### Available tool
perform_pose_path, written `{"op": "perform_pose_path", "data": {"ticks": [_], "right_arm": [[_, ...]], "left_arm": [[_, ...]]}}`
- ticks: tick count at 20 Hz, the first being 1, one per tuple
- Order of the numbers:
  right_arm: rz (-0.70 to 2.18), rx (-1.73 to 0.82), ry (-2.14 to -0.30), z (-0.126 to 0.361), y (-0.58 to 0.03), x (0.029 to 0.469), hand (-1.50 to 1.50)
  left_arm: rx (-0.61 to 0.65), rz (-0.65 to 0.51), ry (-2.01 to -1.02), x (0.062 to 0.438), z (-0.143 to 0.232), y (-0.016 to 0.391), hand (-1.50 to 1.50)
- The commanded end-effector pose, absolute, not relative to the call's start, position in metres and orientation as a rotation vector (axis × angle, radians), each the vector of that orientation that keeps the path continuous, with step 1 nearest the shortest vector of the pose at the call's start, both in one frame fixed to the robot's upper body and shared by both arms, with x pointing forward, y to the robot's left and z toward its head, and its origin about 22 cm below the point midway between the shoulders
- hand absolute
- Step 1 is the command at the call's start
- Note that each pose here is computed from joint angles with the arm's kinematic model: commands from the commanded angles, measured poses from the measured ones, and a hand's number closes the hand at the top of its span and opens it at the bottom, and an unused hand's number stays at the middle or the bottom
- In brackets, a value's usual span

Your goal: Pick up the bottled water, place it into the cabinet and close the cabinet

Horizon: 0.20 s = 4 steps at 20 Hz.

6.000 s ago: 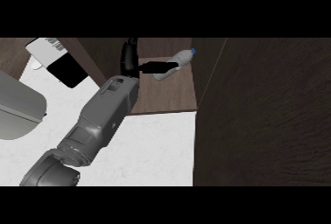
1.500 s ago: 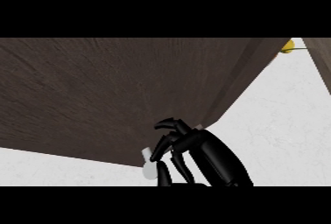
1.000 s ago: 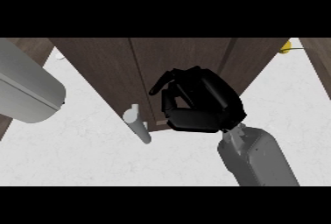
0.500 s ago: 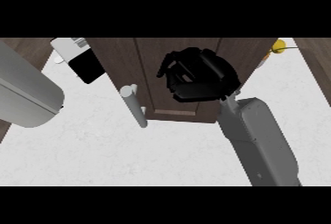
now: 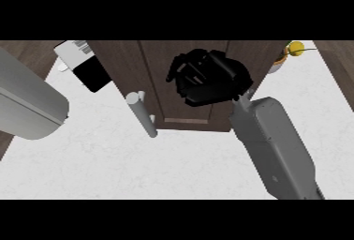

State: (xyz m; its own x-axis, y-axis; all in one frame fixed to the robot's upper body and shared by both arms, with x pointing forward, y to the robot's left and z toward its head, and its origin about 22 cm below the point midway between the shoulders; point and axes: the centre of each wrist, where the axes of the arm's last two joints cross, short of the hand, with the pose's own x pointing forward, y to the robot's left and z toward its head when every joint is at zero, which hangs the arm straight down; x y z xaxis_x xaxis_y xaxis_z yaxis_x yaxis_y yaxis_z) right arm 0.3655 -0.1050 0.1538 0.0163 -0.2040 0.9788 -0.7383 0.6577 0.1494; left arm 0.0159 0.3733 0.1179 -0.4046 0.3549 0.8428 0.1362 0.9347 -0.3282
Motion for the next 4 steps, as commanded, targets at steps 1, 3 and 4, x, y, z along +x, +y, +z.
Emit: {"op": "perform_pose_path", "data": {"ticks": [1, 3, 4], "right_arm": [[0.475, 0.835, -1.524, 0.17, -0.073, 0.383, 1.5], [0.488, 0.85, -1.527, 0.19, -0.068, 0.38, 1.5], [0.493, 0.835, -1.529, 0.168, -0.071, 0.383, 1.5]], "left_arm": [[-0.365, 0.246, -1.979, 0.013, 0.115, 0.382, -1.5], [-0.37, 0.255, -1.976, 0.021, 0.115, 0.37, -1.5], [-0.355, 0.239, -1.985, 0.02, 0.115, 0.384, -1.5]]}}
